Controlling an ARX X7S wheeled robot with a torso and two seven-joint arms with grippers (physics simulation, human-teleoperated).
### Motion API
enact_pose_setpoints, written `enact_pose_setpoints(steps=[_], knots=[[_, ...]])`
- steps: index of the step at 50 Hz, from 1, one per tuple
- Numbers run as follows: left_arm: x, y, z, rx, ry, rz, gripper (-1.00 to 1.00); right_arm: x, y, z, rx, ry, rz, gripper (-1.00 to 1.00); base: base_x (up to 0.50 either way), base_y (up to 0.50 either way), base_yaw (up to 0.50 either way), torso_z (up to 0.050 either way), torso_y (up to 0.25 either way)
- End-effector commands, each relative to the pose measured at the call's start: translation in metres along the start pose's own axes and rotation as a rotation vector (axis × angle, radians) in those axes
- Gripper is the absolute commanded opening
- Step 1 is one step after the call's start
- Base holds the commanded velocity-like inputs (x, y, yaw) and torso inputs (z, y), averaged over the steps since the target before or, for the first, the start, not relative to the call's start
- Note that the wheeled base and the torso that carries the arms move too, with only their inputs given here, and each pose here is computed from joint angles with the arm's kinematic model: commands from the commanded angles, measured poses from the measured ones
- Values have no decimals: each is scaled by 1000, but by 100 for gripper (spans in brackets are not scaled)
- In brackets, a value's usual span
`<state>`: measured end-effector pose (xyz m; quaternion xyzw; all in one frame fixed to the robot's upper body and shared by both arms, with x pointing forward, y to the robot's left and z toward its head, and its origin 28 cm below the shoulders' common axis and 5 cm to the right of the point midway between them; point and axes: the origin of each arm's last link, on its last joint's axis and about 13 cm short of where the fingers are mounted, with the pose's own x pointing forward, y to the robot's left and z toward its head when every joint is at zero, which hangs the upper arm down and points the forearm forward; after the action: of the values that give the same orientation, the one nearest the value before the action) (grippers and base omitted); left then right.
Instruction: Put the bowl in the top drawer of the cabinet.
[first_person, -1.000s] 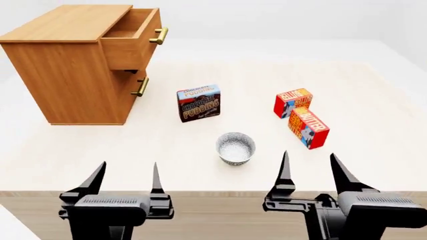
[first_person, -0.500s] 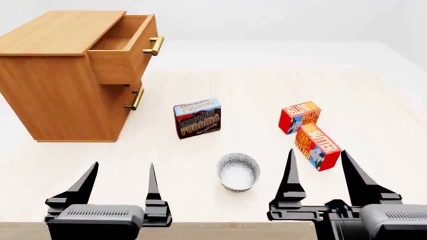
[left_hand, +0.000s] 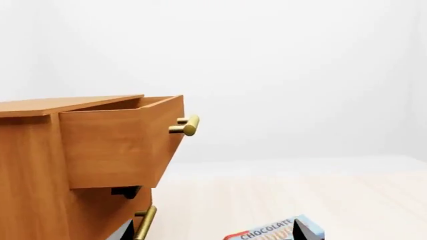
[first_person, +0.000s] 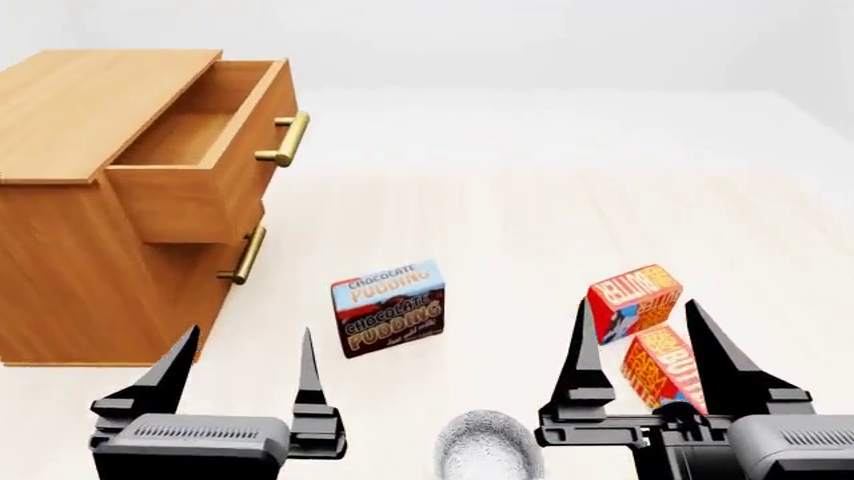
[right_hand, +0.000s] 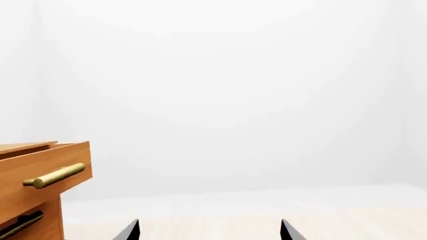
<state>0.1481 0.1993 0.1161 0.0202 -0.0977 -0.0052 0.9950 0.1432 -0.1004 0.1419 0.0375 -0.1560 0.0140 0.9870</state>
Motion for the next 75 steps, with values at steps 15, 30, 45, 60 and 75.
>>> enact_pose_setpoints(steps=[15,30,45,60,75], knots=[[15,8,8,23,13,21,100,-1,2,1,0,-11,4,100,67,0,0,0,1],[118,23,85,83,155,-41,100,-6,1,6,10,-18,13,100,0,0,0,0,0],[185,19,149,187,154,12,100,-6,-4,9,22,-17,16,100,0,0,0,0,0],[237,19,165,245,169,115,100,-5,-10,8,28,-15,11,100,0,0,0,0,0],[292,24,153,281,404,231,100,-4,-11,7,42,-10,10,100,0,0,0,0,0]])
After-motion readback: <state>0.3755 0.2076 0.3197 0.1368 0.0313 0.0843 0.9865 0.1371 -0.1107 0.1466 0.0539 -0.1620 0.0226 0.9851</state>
